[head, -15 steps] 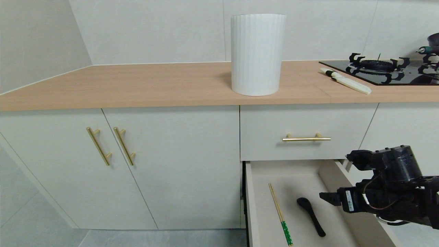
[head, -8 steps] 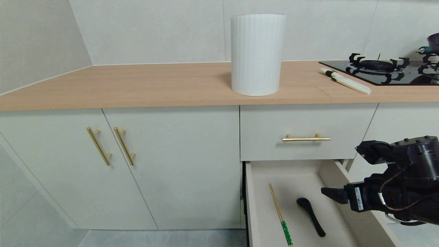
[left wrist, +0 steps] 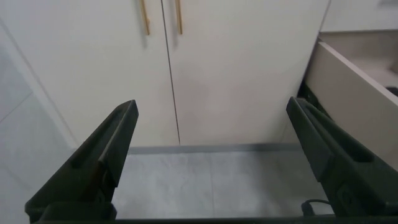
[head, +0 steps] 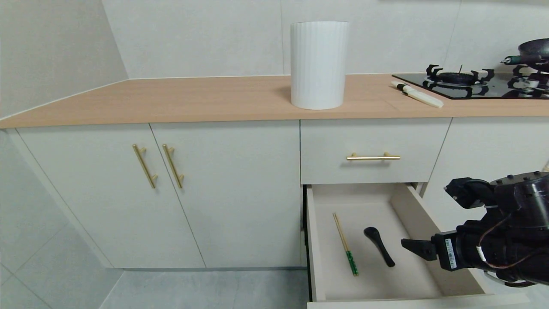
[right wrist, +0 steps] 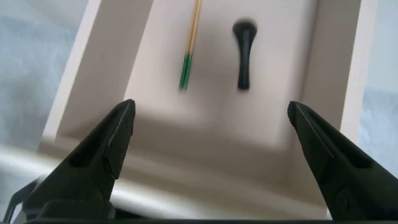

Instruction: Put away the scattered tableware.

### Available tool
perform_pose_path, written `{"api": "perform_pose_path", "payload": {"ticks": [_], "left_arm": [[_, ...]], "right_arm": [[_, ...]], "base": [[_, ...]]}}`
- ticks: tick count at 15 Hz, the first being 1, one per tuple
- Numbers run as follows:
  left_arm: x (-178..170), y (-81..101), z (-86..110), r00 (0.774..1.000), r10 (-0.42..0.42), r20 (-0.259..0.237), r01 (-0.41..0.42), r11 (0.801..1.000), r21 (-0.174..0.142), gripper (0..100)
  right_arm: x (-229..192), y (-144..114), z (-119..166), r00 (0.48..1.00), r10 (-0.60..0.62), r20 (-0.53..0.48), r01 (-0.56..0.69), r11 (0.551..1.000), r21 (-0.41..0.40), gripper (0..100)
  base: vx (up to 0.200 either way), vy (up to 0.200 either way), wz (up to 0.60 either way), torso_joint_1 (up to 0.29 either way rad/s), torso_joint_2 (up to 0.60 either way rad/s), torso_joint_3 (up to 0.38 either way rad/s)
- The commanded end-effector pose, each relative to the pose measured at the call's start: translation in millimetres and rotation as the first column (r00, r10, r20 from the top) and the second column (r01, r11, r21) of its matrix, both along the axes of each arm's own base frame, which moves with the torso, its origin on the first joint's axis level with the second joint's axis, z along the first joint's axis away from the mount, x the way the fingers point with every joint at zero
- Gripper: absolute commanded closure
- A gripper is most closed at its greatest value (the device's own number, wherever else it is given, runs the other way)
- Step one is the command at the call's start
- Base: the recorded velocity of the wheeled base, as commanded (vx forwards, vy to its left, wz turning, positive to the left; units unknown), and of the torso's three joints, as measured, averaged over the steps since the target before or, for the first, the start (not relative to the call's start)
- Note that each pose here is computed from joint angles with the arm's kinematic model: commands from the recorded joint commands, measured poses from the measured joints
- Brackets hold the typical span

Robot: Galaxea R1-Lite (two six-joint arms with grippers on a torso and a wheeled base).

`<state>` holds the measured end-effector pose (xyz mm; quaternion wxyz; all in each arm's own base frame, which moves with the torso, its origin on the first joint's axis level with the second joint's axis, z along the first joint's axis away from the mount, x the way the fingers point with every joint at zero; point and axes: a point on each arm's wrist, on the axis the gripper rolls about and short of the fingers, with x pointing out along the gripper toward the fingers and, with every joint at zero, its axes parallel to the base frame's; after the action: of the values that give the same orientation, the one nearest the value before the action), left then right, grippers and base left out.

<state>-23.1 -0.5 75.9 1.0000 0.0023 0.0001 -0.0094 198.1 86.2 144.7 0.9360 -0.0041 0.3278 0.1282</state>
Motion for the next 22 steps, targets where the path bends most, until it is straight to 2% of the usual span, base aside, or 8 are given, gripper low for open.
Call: {"api": "perform_pose_path", "payload": {"ticks": [1, 7, 10, 13, 15, 17, 19, 22], "left_arm": [[0.1, 0.0, -0.1, 1.0, 0.0, -0.001, 0.0, 1.0, 0.0, 0], [0.1, 0.0, 0.1, 1.0, 0.0, 0.0, 0.0, 1.0, 0.0, 0], [0.1, 0.0, -0.1, 1.0, 0.0, -0.001, 0.0, 1.0, 0.0, 0], [0.1, 0.0, -0.1, 1.0, 0.0, -0.001, 0.0, 1.0, 0.0, 0], [0.1, 0.0, -0.1, 1.0, 0.0, -0.001, 0.0, 1.0, 0.0, 0], [0.1, 0.0, -0.1, 1.0, 0.0, -0.001, 0.0, 1.0, 0.0, 0], [0.1, 0.0, -0.1, 1.0, 0.0, -0.001, 0.0, 1.0, 0.0, 0], [0.1, 0.0, -0.1, 1.0, 0.0, -0.001, 0.0, 1.0, 0.0, 0]], "right_arm": [[-0.5, 0.6, -0.9, 1.0, 0.003, -0.003, -0.003, 1.0, -0.002, 0], [-4.6, 2.2, -4.0, 0.999, 0.027, -0.046, -0.028, 0.999, -0.016, 0], [-12.4, 7.5, -9.3, 0.987, 0.105, -0.121, -0.107, 0.994, -0.005, 0], [-20.0, 9.4, -18.4, 0.939, 0.221, -0.264, -0.213, 0.975, 0.059, 0], [-20.3, 10.7, -24.3, 0.918, 0.257, -0.303, -0.258, 0.966, 0.037, 0], [-16.0, 12.7, -33.8, 0.906, 0.247, -0.345, -0.257, 0.966, 0.017, 0], [-5.4, 15.6, -50.2, 0.904, 0.172, -0.393, -0.212, 0.975, -0.061, 0], [11.3, 18.8, -60.2, 0.915, 0.079, -0.395, -0.133, 0.985, -0.112, 0]], "base": [[-0.2, 0.0, 0.0, 0.002, 0.0, -0.002], [-0.1, 0.0, 0.0, 0.002, 0.0, 0.002], [0.0, 0.0, 0.0, 0.0, 0.0, 0.0], [0.0, 0.0, 0.0, 0.0, 0.0, 0.0], [0.0, 0.0, 0.0, 0.0, 0.0, 0.0], [0.0, 0.0, 0.0, 0.0, 0.0, 0.0], [0.0, 0.0, 0.0, 0.0, 0.0, 0.0], [0.0, 0.0, 0.0, 0.0, 0.0, 0.0]]}}
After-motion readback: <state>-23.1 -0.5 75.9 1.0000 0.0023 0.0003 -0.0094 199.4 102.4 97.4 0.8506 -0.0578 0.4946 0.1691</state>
